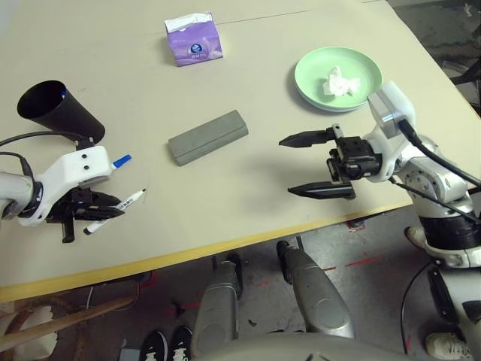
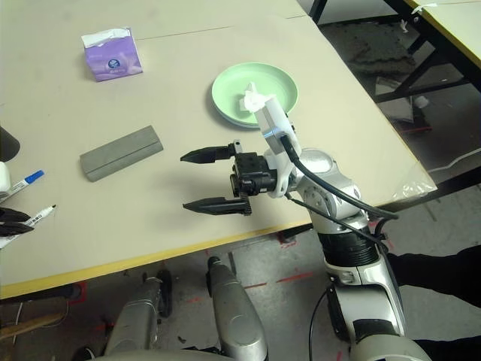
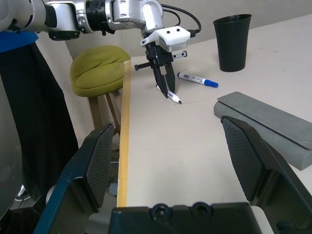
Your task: Organize and tidy the items on the table.
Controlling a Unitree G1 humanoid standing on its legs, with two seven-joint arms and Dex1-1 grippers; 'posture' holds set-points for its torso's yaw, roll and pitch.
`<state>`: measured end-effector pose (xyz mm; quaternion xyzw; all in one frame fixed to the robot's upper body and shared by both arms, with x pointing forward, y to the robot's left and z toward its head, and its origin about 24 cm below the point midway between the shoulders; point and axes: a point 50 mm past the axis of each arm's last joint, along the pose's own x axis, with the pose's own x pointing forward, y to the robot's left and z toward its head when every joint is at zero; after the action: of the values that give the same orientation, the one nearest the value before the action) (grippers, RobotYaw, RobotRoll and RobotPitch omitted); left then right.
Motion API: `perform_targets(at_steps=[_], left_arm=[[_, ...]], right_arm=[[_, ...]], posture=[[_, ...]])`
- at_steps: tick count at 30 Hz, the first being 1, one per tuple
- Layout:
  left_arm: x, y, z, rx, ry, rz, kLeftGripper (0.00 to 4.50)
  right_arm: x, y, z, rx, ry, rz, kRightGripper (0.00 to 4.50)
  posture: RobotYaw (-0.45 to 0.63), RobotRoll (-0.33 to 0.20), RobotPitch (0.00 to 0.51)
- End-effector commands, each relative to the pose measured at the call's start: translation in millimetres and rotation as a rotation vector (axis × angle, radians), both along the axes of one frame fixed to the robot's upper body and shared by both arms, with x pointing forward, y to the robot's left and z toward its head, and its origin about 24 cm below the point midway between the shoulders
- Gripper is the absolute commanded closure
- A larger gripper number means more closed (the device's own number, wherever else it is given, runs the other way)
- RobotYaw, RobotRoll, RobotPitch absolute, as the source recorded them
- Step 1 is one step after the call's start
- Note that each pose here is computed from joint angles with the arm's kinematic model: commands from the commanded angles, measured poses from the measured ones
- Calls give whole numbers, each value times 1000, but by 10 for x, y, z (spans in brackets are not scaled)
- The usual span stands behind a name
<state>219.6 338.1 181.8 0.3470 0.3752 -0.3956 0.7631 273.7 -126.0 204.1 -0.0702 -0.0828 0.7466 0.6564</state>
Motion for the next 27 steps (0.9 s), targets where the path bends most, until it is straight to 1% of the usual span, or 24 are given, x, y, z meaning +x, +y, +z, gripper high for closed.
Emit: perform_targets(at_steps=[1, 4, 8, 11, 15, 17, 21, 24, 26, 27], left_arm=[[-43, 2, -84, -26, 66, -4, 4220], [-42, -32, -29, -72, 68, -1, 4220], [-2, -165, 338, -271, 18, 13, 4220], [34, -249, 659, -424, -62, 17, 4220], [36, -329, 997, -615, -163, 5, 4220], [43, -310, 1193, -741, -283, 12, 4220], [64, -184, 1401, -876, -511, 83, 4220], [65, -28, 1484, -946, -672, 161, 4220], [67, 107, 1502, -960, -778, 231, 4220], [67, 183, 1487, -945, -823, 270, 4220]], right_arm=[[-24, 2, 37, 12, -13, 11, 0], [-22, 0, 34, 12, -9, 9, 0], [-14, 11, 10, 10, 2, 15, 0], [3, 17, 12, 13, 4, 16, 0], [17, 21, 11, 14, 6, 19, 0], [26, 28, 19, 17, 4, 21, 0], [48, 36, 27, 20, 2, 22, 0], [62, 41, 33, 23, 0, 23, 0], [73, 45, 41, 26, -1, 21, 0], [81, 46, 47, 28, -3, 19, 0]], posture=[[-224, 0, 321], [-222, 0, 321], [-199, 0, 319], [-185, 0, 313], [-175, 0, 307], [-170, 0, 302], [-159, 0, 298], [-147, 0, 294], [-140, 0, 292], [-139, 0, 291]])
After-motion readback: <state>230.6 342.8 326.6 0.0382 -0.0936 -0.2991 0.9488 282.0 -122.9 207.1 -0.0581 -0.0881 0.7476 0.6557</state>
